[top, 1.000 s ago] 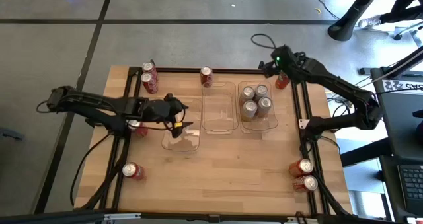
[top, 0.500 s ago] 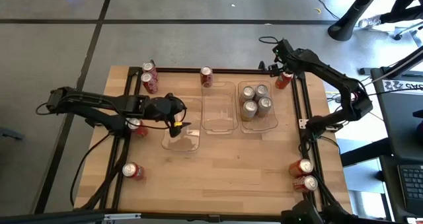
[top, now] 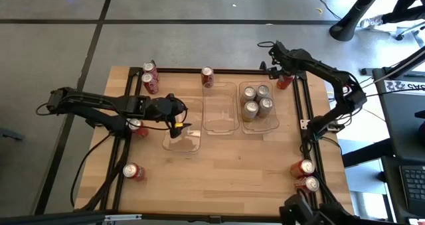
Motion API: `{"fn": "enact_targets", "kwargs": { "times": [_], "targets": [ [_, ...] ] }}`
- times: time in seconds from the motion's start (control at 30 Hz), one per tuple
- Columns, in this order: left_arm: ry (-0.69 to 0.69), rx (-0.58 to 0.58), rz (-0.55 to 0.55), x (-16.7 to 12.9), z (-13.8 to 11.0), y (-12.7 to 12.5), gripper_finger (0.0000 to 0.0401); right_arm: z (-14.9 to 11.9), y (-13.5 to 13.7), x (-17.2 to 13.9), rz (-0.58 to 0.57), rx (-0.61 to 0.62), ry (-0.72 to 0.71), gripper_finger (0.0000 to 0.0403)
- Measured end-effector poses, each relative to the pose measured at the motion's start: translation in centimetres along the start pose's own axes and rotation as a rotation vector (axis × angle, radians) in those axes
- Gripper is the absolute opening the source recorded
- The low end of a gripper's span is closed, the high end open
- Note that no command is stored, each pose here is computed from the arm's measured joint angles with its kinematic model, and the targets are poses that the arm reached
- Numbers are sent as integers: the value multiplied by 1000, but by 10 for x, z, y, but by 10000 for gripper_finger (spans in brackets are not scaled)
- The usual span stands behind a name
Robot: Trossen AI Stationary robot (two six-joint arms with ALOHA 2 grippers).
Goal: Sort soda cans
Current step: Put the top orange soda can into the middle transparent bin
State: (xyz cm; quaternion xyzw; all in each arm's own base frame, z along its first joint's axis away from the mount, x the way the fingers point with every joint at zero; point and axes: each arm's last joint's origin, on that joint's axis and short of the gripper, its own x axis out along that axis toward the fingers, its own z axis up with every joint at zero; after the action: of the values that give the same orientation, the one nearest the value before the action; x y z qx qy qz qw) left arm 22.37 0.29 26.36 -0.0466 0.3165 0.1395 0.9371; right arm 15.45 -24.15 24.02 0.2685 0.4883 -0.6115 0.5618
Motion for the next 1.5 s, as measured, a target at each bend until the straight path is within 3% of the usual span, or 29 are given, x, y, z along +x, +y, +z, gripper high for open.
{"fn": "enact_targets", "kwargs": {
  "times": [0.23,0.63,0.93,1.3,1.5],
  "targets": [
    [2,15,0,0,0,0,345,-1,7,16,-44,-22,59,383],
    [1,30,0,0,0,0,345,-4,10,17,20,-66,115,380],
    [1,45,0,0,0,0,345,-4,10,15,37,-72,114,281],
    [1,49,0,0,0,0,345,-4,7,12,20,-113,88,281],
    [1,49,1,0,0,0,345,6,-2,-14,45,-91,5,281]
  ]
}}
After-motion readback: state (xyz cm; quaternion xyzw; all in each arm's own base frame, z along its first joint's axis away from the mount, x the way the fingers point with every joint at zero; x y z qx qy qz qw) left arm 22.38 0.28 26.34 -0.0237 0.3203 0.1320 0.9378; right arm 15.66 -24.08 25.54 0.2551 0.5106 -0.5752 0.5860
